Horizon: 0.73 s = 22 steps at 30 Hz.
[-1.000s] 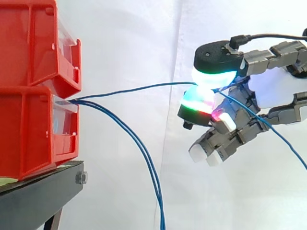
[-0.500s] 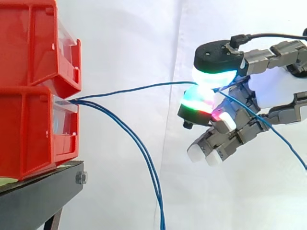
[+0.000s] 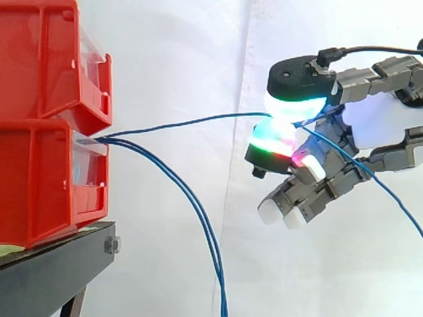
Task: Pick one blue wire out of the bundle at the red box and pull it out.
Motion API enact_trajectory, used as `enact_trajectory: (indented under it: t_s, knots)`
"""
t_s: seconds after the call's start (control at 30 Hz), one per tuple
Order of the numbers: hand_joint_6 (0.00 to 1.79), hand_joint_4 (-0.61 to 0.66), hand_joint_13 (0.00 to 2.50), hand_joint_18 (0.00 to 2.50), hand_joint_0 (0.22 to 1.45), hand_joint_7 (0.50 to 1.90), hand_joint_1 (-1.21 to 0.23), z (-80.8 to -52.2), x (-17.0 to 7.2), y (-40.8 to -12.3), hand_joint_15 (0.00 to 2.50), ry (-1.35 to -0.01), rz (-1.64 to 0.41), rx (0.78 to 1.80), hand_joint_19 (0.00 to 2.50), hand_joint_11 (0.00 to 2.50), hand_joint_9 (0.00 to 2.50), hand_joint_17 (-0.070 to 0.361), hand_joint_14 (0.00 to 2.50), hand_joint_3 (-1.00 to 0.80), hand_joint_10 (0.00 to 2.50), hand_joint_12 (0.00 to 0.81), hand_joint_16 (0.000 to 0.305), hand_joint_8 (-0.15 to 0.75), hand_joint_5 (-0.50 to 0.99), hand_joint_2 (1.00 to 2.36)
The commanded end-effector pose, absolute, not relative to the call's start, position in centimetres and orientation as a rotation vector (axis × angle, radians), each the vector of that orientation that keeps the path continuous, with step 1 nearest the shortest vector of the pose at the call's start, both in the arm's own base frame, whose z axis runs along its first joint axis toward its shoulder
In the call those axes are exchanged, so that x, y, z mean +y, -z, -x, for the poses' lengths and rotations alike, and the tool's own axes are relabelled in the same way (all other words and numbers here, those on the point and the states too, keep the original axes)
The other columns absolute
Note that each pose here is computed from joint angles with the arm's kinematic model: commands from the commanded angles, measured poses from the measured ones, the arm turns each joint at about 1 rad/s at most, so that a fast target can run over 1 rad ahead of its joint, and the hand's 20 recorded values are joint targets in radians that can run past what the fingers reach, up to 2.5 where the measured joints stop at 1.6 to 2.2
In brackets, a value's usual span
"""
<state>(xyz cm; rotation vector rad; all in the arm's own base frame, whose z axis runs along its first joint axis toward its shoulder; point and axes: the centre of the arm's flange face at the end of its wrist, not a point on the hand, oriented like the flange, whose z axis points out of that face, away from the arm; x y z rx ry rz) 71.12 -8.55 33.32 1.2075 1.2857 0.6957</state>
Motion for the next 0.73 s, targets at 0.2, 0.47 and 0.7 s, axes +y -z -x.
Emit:
enact_trajectory:
  t_s: [0.2,0.47,0.7]
  knots:
    - [0.84,0.01,0.56,0.46,0.53,1.27,-0.75,-71.13,-8.57,-33.31,0.3,-0.696,-1.209,1.285,0.34,0.76,1.01,0.169,0.01,-0.01,0.02,0.444,0.075,0.306,-0.08,1.19]
    - [0.84,0.01,0.56,0.46,0.53,1.27,-0.75,-71.14,-8.46,-33.31,0.3,-0.696,-1.207,1.287,0.34,0.75,1.0,0.169,0.01,-0.02,0.02,0.443,0.075,0.31,-0.08,1.2]
    - [0.84,0.01,0.56,0.46,0.53,1.28,-0.75,-71.14,-8.46,-33.31,0.29,-0.697,-1.208,1.286,0.34,0.75,1.0,0.169,0.01,-0.02,0.02,0.444,0.075,0.308,-0.08,1.21]
